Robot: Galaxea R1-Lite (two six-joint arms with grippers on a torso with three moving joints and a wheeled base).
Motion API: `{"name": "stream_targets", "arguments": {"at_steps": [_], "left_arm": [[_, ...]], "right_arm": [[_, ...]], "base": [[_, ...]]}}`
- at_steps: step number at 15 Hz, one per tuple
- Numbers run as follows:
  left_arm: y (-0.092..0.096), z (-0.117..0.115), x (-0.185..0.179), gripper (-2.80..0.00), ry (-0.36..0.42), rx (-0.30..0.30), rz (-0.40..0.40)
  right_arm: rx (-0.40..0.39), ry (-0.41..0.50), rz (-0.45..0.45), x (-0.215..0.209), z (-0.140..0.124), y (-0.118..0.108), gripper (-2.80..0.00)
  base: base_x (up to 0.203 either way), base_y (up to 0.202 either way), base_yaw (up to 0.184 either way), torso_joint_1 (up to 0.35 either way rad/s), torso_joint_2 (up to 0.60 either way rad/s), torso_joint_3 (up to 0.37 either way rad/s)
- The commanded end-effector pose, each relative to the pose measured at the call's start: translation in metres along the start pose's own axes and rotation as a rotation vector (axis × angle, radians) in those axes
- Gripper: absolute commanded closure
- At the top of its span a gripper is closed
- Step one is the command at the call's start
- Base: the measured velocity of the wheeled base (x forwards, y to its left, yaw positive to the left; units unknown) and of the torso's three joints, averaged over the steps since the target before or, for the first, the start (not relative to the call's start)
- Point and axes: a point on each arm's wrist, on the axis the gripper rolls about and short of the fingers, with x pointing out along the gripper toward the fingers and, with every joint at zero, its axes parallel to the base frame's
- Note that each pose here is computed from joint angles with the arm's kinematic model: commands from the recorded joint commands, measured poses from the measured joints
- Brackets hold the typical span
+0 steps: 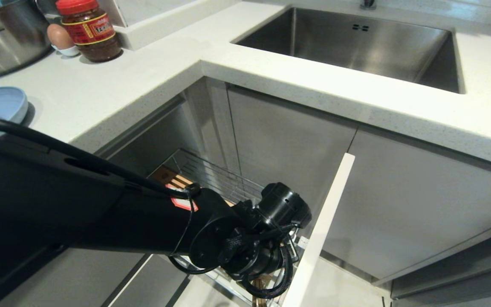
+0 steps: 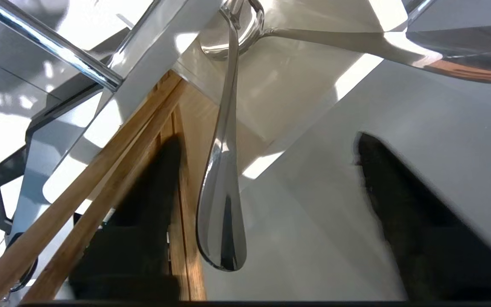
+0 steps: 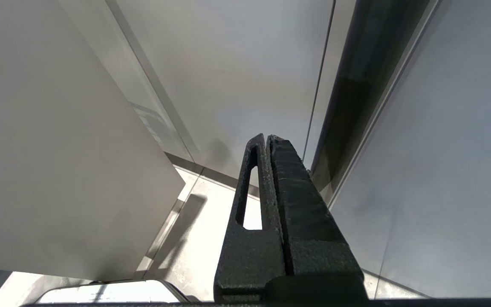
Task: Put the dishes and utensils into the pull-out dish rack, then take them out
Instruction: Take the fork out of the cupboard
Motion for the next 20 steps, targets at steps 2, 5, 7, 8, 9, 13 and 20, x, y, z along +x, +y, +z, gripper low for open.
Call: {"name": "stream_targets", "arguments": {"at_steps": [2, 5, 7, 8, 9, 13, 20], "left_arm": [[0.0, -0.001, 0.001, 0.0, 0.005, -0.003, 0.004], [0.0, -0.001, 0.002, 0.0, 0.006, -0.001, 0.007], [0.0, -0.002, 0.002, 0.0, 0.006, 0.0, 0.008], [0.0, -0.002, 0.003, 0.0, 0.005, 0.001, 0.009], [0.0, -0.001, 0.003, 0.0, 0.005, 0.001, 0.009], [0.0, 0.001, -0.003, 0.0, -0.006, -0.001, 0.0], [0.002, 0.015, -0.039, 0.0, -0.039, 0.003, -0.041]], "right_arm": [[0.001, -0.005, 0.0, 0.0, 0.0, 0.0, 0.0], [0.001, -0.005, 0.0, 0.0, 0.0, 0.0, 0.0], [0.001, -0.005, 0.0, 0.0, 0.0, 0.0, 0.0], [0.001, -0.005, 0.0, 0.0, 0.0, 0.0, 0.0], [0.001, -0.005, 0.0, 0.0, 0.0, 0.0, 0.0], [0.001, -0.005, 0.0, 0.0, 0.0, 0.0, 0.0], [0.001, -0.005, 0.0, 0.0, 0.0, 0.0, 0.0]], "base": [[0.0, 0.0, 0.0, 0.0, 0.0, 0.0], [0.0, 0.0, 0.0, 0.0, 0.0, 0.0], [0.0, 0.0, 0.0, 0.0, 0.0, 0.0], [0.0, 0.0, 0.0, 0.0, 0.0, 0.0], [0.0, 0.0, 0.0, 0.0, 0.0, 0.0], [0.0, 0.0, 0.0, 0.0, 0.0, 0.0], [0.0, 0.0, 0.0, 0.0, 0.0, 0.0]]}}
